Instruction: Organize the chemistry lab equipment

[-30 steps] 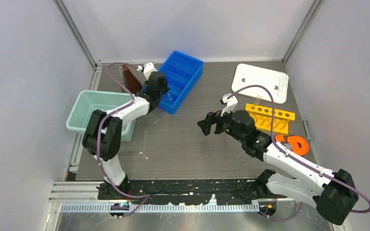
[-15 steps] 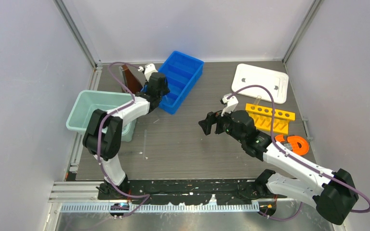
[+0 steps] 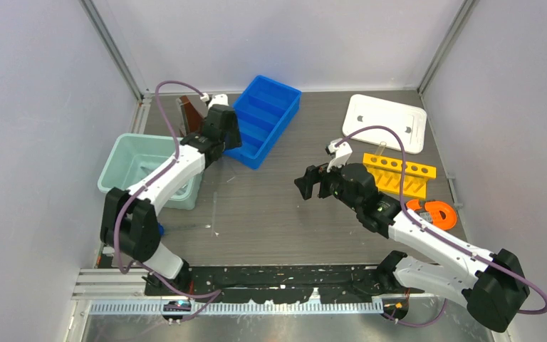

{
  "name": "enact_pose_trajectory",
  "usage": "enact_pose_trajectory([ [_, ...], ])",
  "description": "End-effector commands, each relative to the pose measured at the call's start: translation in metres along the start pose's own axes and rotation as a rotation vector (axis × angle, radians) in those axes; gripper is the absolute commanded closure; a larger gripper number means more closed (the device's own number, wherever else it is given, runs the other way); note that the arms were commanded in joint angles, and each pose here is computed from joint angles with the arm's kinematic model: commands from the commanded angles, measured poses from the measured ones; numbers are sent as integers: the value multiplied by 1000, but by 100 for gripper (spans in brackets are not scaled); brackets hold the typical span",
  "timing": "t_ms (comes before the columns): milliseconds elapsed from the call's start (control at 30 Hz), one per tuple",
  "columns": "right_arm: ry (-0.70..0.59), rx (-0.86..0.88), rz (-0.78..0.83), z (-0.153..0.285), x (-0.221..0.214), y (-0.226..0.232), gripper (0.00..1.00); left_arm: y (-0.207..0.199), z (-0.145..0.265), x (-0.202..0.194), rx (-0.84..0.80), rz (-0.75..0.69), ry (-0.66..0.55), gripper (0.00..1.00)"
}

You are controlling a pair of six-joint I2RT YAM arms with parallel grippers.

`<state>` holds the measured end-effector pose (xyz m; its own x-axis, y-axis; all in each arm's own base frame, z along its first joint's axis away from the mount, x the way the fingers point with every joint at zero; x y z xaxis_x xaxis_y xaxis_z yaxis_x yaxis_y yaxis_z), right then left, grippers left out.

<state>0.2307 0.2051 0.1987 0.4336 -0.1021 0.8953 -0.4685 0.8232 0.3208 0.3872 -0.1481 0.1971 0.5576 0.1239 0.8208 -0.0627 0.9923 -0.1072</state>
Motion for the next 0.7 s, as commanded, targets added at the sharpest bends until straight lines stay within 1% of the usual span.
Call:
enact_pose_trajectory([
  [0,-54,-1,7,1,15,3,7,13,43,-12,-37,-140,136,51],
  [100,-54,0,7,2,16,3,7,22,60,-30,-32,-178,201,51],
  [300,-55,-8,7,2,16,2,7,25,81,-51,-60,-177,240,51],
  [533,-54,-8,5,2,15,2,7,34,67,-94,-9,-209,383,51],
  [667,-64,-11,6,3,17,1,7,37,55,-116,13,-191,417,52],
])
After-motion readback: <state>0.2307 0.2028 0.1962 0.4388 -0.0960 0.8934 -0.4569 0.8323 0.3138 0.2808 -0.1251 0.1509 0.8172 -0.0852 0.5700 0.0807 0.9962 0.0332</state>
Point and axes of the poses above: each gripper's point midway between its finger pads, its own z axis back along the fingers, its own y axis along the line the jaws close on, x = y × z, the point moved 4 cm from there along z, back along the fingers, and after that the axes turned 3 degrees about -z, right-handed, at the moved point
